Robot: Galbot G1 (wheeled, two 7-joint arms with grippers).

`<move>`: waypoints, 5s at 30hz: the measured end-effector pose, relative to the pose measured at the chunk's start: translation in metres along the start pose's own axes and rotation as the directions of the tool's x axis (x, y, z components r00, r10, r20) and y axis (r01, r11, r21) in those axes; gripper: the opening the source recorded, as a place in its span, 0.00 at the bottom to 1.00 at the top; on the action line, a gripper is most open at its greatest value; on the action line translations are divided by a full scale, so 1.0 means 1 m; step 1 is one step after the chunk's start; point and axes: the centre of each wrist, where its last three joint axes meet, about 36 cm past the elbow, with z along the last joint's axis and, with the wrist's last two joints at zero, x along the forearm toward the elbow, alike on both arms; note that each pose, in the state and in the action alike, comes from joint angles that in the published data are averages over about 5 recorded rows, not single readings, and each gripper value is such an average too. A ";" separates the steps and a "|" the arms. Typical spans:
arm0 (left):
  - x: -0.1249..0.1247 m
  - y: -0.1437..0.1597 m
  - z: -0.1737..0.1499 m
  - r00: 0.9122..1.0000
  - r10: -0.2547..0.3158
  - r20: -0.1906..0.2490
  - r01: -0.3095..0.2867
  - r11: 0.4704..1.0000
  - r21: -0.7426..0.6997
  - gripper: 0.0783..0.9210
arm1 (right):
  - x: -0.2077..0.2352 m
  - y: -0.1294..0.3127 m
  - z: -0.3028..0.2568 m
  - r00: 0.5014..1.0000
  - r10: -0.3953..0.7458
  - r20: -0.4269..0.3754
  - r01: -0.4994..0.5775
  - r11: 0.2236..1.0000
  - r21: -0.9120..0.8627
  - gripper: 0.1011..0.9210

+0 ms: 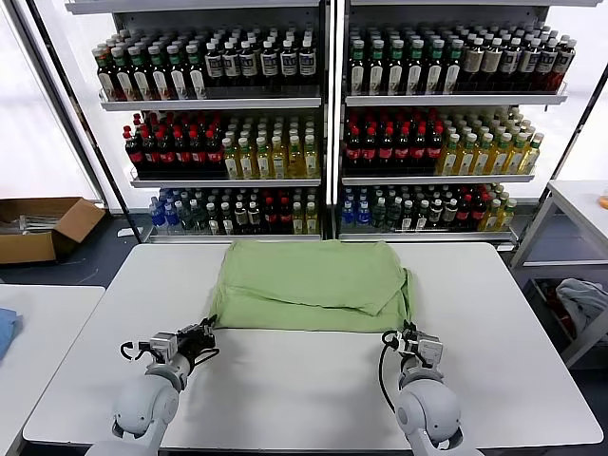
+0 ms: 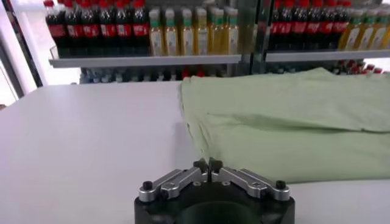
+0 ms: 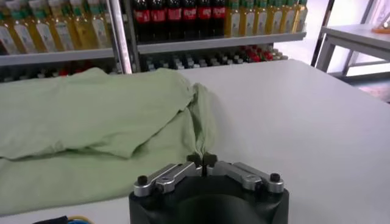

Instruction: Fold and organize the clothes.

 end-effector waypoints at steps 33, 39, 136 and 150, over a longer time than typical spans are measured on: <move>0.159 -0.033 0.045 0.998 0.005 -0.058 -0.008 0.999 -0.050 0.06 | 0.126 -0.031 0.047 0.993 0.005 -0.122 0.007 0.996 0.094 0.21; 0.171 -0.040 0.044 0.998 0.016 -0.059 -0.019 0.999 -0.041 0.26 | 0.138 -0.035 0.038 0.994 0.006 -0.107 0.002 0.997 0.077 0.42; -0.128 0.044 -0.085 0.988 0.098 -0.121 -0.105 0.993 -0.051 0.88 | -0.246 0.039 -0.119 0.961 -0.255 -0.103 0.268 0.954 0.138 0.88; -0.132 0.043 -0.075 0.986 0.102 -0.135 -0.108 0.994 -0.034 0.69 | -0.246 0.040 -0.105 0.962 -0.244 -0.121 0.260 0.955 0.144 0.81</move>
